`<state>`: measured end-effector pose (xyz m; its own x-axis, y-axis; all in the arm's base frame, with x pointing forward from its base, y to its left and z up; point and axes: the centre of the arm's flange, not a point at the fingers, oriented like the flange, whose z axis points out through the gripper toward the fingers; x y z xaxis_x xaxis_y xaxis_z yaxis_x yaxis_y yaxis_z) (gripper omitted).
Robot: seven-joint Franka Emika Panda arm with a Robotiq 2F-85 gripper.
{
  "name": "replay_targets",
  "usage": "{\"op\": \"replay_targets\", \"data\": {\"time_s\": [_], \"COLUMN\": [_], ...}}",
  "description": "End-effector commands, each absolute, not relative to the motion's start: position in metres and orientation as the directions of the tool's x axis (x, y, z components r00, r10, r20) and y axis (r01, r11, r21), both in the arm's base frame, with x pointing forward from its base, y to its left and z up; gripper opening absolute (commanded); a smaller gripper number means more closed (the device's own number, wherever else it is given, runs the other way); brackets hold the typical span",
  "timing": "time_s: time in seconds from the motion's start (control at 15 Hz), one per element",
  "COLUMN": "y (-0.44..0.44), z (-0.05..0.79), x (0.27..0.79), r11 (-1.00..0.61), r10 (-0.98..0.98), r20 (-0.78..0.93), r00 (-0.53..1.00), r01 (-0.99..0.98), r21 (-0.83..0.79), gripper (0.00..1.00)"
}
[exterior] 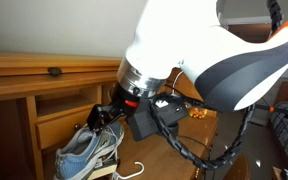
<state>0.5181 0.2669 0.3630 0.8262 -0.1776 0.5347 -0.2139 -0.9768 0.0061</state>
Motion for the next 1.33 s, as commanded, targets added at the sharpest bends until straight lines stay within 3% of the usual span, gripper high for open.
{"op": "replay_targets", "data": {"time_s": [0.0,1.27], "y": [0.292,0.321], "z": [0.343,0.303], "x": [0.543,0.597], "r11": [-0.975,-0.930], "r10": [-0.185,-0.283], "r20": [0.551,0.561], "r00": [0.813,0.778], "r01": [-0.221,-0.365], "r21": [-0.002,0.037], "gripper": [1.00,1.00]}}
